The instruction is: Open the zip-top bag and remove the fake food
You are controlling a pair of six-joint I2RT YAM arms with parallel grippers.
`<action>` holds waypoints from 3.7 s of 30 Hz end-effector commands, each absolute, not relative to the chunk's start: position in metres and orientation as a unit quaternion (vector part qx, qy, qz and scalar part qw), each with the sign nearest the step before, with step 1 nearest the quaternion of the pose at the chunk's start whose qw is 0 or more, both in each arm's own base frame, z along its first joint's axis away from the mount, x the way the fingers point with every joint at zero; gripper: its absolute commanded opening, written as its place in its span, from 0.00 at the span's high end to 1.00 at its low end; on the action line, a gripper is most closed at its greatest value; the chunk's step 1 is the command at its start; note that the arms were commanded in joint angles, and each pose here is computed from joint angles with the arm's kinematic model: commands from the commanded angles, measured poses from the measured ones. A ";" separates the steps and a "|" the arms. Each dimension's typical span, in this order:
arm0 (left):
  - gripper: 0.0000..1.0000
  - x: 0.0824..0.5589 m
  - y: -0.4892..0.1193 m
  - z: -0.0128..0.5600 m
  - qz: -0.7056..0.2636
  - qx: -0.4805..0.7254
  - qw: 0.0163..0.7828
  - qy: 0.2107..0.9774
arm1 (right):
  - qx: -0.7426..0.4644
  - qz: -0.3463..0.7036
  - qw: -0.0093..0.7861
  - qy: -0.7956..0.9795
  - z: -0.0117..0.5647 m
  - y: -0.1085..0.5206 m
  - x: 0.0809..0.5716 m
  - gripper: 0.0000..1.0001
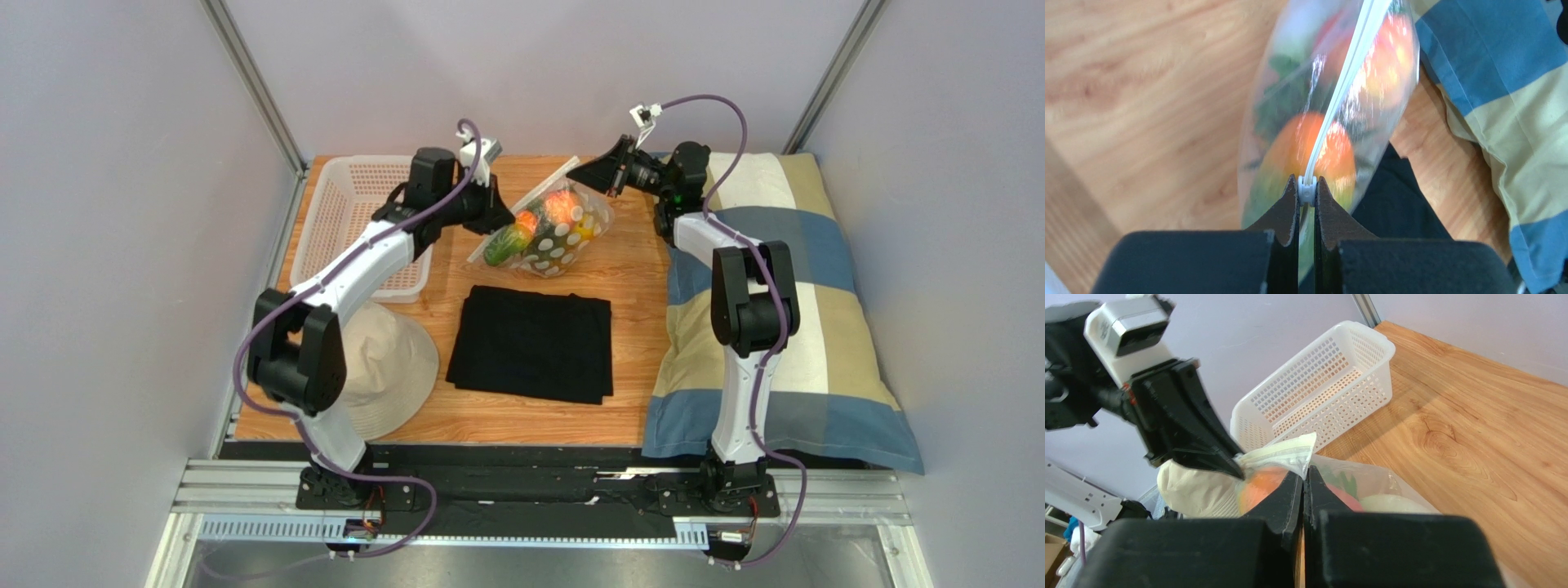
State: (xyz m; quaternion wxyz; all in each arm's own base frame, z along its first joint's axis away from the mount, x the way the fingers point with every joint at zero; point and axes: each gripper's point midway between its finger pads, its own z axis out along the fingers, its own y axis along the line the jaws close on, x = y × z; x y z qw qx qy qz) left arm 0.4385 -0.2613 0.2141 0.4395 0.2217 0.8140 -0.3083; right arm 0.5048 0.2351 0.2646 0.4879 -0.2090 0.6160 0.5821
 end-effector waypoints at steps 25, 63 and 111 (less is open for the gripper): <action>0.66 0.415 -0.260 0.315 -0.264 0.245 0.528 0.769 | -0.331 0.564 0.491 0.575 0.285 0.249 0.497 1.00; 0.62 0.432 -0.275 0.290 -0.292 0.278 0.504 0.764 | -0.346 0.578 0.477 0.565 0.289 0.257 0.487 1.00; 1.00 0.440 -0.312 0.246 -0.362 0.261 0.442 0.778 | -0.244 0.544 0.461 0.657 0.283 0.257 0.521 0.67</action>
